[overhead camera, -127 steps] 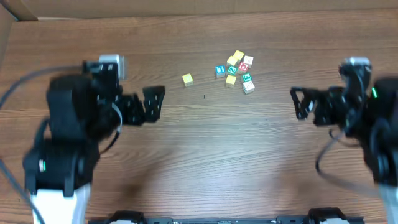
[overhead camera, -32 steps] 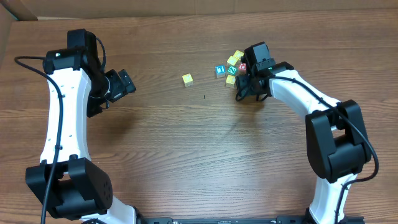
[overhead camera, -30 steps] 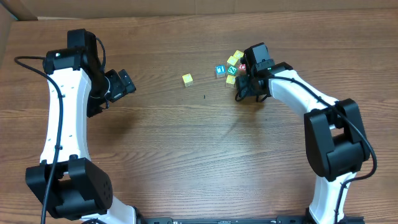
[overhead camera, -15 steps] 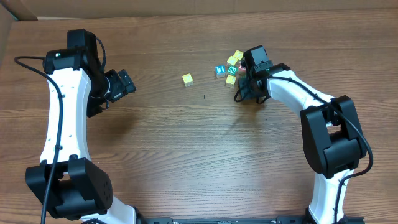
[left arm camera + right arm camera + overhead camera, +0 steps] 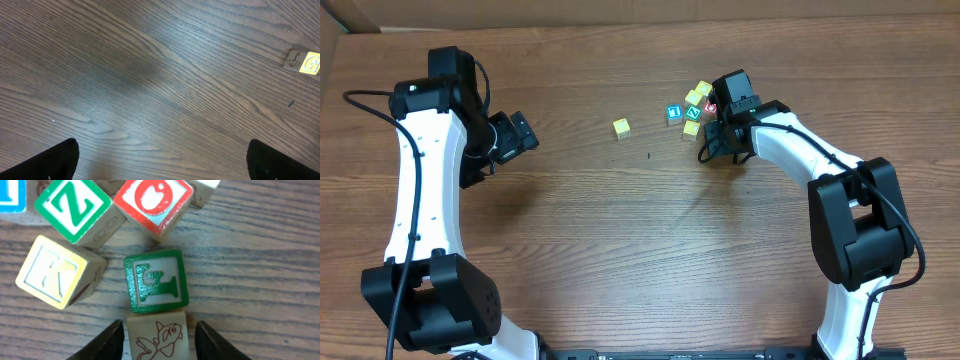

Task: Flip 4 blocks
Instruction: 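Lower the right gripper and grasp the green E block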

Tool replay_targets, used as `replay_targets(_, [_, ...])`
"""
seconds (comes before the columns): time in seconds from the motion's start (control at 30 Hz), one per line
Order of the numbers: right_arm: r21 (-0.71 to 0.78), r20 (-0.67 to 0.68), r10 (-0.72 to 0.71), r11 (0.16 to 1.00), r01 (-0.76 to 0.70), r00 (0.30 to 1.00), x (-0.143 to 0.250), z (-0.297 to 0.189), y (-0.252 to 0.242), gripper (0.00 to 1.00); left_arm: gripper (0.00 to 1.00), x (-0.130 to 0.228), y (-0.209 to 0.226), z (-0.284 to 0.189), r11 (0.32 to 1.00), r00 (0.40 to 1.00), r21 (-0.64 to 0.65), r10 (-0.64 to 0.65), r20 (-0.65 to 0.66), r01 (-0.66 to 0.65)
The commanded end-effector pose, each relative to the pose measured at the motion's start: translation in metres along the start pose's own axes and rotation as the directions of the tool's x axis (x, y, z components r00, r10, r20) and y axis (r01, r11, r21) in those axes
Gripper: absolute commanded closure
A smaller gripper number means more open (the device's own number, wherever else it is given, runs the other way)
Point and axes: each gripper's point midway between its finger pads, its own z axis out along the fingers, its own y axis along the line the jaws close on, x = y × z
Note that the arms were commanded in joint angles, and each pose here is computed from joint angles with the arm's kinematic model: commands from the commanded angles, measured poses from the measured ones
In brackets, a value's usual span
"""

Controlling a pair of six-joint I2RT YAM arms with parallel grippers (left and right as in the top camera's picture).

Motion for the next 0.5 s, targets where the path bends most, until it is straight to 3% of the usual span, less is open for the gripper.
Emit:
replay_targets(0.0, [-0.005, 0.041, -0.002, 1.000, 0.002, 0.999, -0.010, -0.015, 0.003, 0.60, 0.00, -0.004, -0.001, -0.003, 1.000, 1.000, -0.003, -0.011, 0.015, 0.011])
replay_targets(0.4, [0.001, 0.003, -0.004, 1.000, 0.004, 1.000, -0.003, -0.038, 0.001, 0.62, 0.00, -0.004, -0.001, -0.003, 1.000, 1.000, -0.004, -0.011, 0.015, 0.011])
replay_targets(0.43, [-0.001, 0.014, -0.003, 1.000, 0.003, 1.000, -0.006, -0.042, 0.001, 0.54, 0.00, -0.004, -0.001, -0.003, 1.000, 1.000, -0.004, -0.011, 0.015, 0.011])
replay_targets(0.47, [-0.003, 0.024, -0.002, 1.000, 0.002, 1.000, -0.008, -0.045, 0.001, 0.30, 0.00, -0.004, -0.001, -0.003, 1.000, 1.000, -0.004, -0.011, 0.015, 0.011])
